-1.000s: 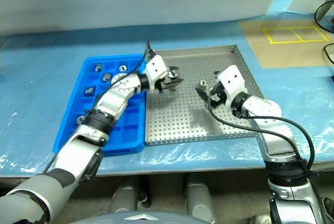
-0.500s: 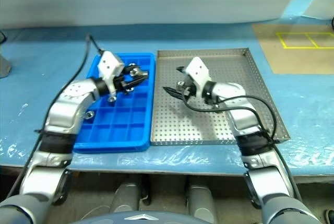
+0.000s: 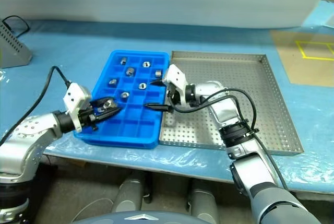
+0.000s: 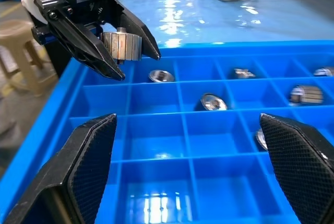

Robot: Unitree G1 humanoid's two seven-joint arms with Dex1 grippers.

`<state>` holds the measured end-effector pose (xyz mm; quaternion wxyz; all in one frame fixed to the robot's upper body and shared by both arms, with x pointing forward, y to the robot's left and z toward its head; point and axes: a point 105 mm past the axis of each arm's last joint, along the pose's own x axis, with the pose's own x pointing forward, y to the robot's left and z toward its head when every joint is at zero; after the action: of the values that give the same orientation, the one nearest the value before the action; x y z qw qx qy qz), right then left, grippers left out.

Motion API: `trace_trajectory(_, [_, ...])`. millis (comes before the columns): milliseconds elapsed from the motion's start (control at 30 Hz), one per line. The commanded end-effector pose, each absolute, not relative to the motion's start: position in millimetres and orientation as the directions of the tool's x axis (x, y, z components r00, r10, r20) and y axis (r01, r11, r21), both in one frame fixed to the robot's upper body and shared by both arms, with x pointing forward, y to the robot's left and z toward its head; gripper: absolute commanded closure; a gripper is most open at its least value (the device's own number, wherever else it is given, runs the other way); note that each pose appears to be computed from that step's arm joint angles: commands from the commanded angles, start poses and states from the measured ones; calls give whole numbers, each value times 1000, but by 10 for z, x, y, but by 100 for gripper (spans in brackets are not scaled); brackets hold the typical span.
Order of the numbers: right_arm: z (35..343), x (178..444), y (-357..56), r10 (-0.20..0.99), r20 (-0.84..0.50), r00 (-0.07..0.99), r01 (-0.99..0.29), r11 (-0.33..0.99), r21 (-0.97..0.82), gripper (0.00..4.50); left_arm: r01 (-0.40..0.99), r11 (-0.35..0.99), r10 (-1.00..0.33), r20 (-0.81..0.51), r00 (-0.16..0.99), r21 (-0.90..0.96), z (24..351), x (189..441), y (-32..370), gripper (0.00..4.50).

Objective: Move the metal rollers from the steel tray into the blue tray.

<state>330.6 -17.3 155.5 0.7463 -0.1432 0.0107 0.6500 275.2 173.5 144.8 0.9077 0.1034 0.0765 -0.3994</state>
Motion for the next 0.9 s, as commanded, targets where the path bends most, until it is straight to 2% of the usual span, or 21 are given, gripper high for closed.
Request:
trace_trajectory(33, [1590, 3190, -85, 977, -200, 75, -978, 33, -204, 0, 743, 655, -715, -207, 668, 135, 1542, 2653, 1767, 257])
trace_trajectory(267, [1512, 3192, -54, 971, -226, 79, -976, 30, -214, 0, 745, 659, -688, -315, 654, 105, 1239, 2553, 1844, 257])
trace_trajectory(500, [1520, 3251, -95, 966, -225, 127, -970, 73, -231, 0, 743, 664, -683, -341, 647, 80, 1091, 2586, 1837, 257])
trace_trajectory(700, [1535, 3288, -137, 962, -214, 168, -964, 116, -237, 0, 723, 672, -647, -350, 677, 157, 1077, 2734, 1859, 60])
trace_trajectory(900, [1644, 3444, -273, 945, -171, 278, -937, 228, -264, 0, 746, 631, -705, -241, 666, 215, 1422, 2833, 1760, 60])
